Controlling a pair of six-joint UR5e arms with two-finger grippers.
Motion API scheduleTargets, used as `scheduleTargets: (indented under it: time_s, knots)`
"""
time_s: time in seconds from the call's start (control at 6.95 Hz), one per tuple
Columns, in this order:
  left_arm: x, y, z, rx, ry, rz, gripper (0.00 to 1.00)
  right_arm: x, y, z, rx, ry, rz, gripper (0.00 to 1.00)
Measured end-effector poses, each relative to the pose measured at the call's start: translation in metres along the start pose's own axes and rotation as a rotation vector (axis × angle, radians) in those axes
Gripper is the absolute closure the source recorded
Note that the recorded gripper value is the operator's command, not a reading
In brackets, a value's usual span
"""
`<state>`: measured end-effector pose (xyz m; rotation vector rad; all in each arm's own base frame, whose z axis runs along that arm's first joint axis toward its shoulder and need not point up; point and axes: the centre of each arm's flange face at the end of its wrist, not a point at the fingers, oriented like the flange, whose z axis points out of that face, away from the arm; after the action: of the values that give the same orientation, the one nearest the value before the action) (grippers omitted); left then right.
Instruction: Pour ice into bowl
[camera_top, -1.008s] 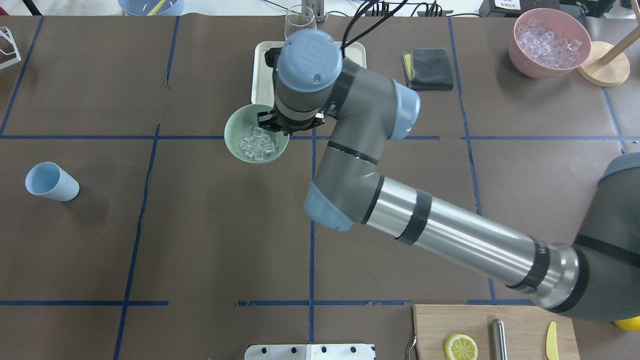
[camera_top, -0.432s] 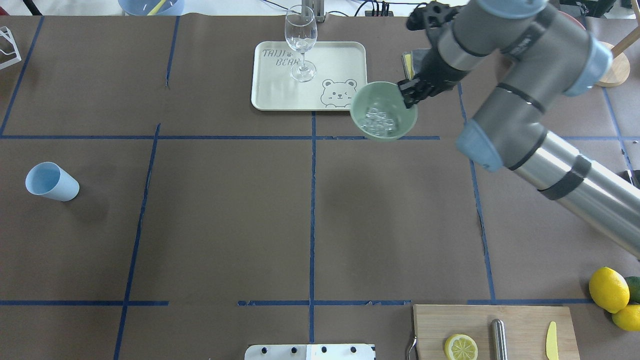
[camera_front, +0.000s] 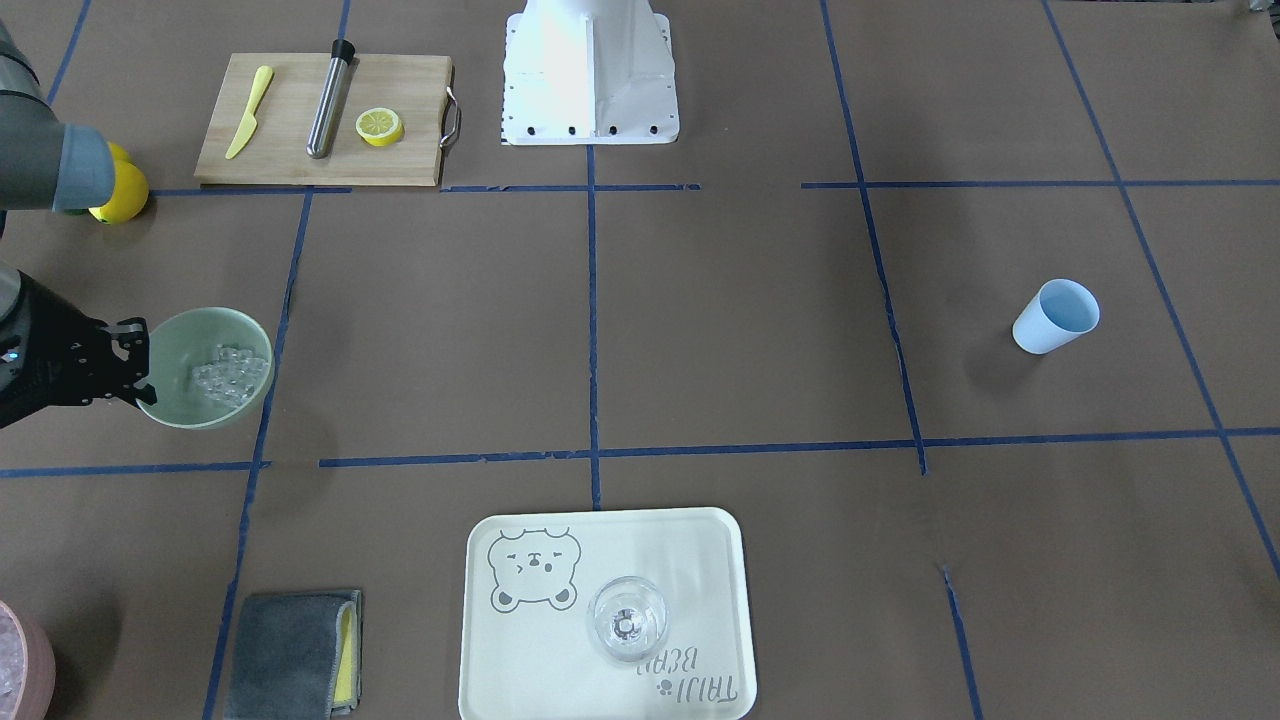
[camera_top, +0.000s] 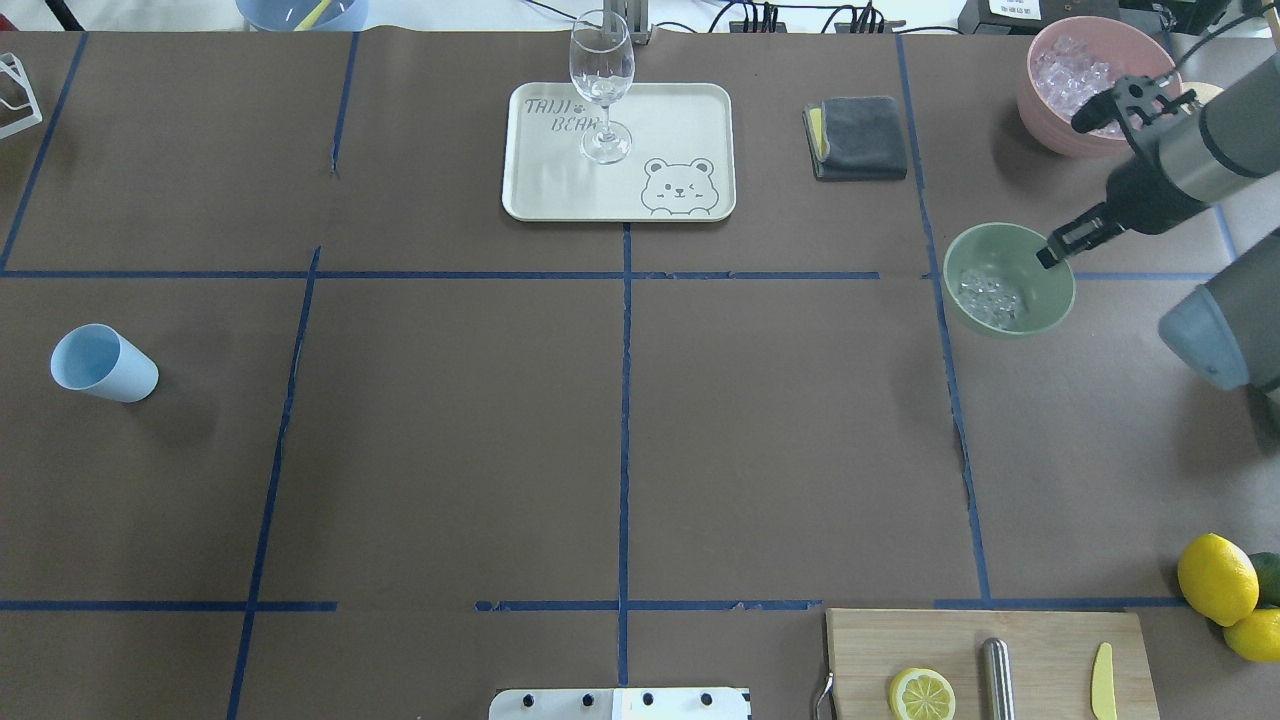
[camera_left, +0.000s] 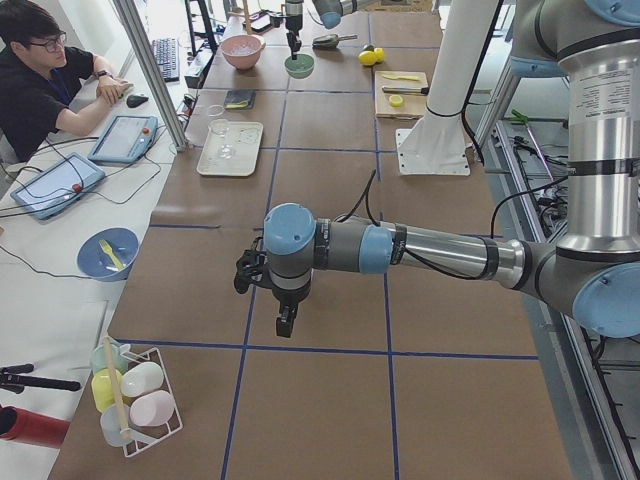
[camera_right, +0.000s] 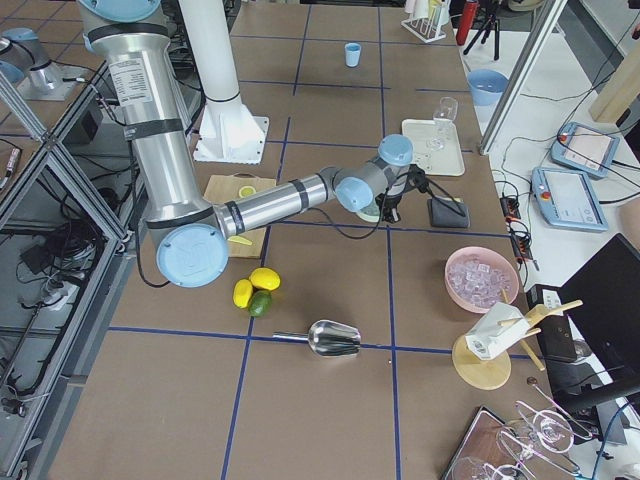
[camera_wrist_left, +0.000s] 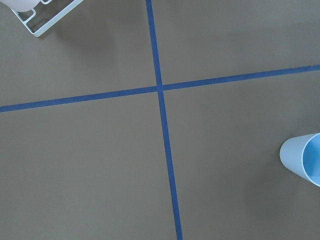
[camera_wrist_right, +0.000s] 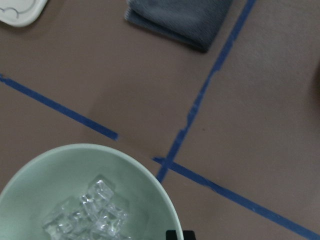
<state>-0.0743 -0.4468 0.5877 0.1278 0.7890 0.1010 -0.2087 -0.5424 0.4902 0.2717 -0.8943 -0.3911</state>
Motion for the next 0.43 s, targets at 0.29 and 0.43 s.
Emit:
scheduleTargets:
  time_s: [0.29, 0.43]
  knots:
    - [0.002, -0.003, -0.002, 0.005, 0.000, 0.006, 0.00, 0.046, 0.062, 0.023, 0.004, -0.016, -0.009, 1.00]
    - [0.002, -0.004, -0.002, 0.007, -0.001, 0.008, 0.00, 0.058, 0.081, 0.030, 0.007, -0.021, -0.010, 1.00]
